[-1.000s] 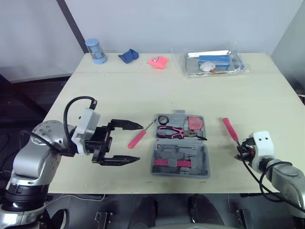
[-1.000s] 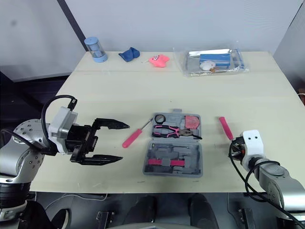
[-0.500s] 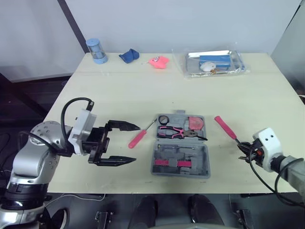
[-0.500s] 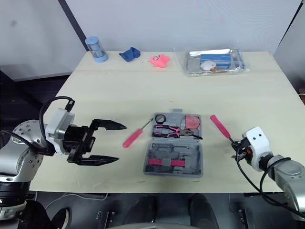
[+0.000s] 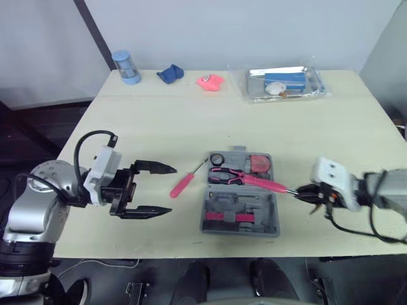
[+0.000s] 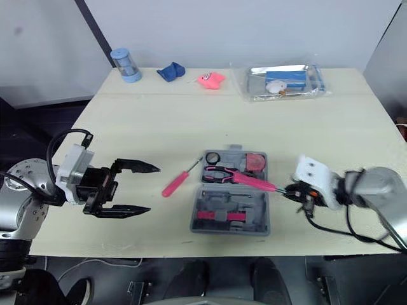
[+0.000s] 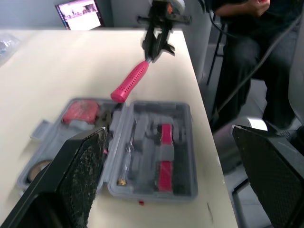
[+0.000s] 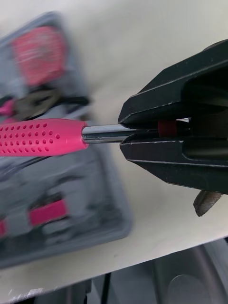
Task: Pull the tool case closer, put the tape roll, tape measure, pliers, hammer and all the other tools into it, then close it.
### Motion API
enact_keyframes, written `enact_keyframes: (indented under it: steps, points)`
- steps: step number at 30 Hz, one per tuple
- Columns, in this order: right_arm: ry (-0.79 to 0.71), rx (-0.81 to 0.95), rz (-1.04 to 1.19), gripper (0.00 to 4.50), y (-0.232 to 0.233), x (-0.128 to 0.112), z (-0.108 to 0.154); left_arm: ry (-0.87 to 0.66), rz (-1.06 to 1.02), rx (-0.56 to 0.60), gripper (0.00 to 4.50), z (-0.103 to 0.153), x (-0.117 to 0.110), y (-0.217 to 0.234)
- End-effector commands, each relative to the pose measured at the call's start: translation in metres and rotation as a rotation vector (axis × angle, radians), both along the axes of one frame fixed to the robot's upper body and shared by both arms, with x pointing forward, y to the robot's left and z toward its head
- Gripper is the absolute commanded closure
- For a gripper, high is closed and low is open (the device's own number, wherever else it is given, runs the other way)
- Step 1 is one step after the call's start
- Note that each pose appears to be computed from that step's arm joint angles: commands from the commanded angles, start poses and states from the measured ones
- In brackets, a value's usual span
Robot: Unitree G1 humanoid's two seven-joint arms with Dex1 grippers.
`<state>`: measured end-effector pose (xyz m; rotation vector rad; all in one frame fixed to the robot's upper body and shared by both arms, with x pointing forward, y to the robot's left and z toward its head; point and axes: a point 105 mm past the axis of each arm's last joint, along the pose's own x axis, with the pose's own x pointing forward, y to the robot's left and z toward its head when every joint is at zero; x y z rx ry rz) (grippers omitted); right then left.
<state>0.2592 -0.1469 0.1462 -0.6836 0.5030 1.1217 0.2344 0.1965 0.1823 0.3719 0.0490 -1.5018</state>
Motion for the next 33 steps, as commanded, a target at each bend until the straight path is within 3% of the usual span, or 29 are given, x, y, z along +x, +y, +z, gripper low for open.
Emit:
enact_keyframes:
  steps: [1, 16, 33]
  points:
    - [0.01, -0.067, 0.102, 4.48, 0.028, -0.002, 0.002, -0.005, -0.045, 0.055, 0.0, -0.002, -0.008, 0.006]
    - [0.024, -0.289, 0.159, 4.48, 0.074, 0.009, -0.022, 0.017, -0.004, 0.099, 0.0, -0.011, -0.013, 0.021]
    - [0.046, -0.307, 0.139, 4.48, 0.087, 0.012, -0.041, 0.029, 0.036, 0.105, 0.0, -0.016, -0.015, 0.032]
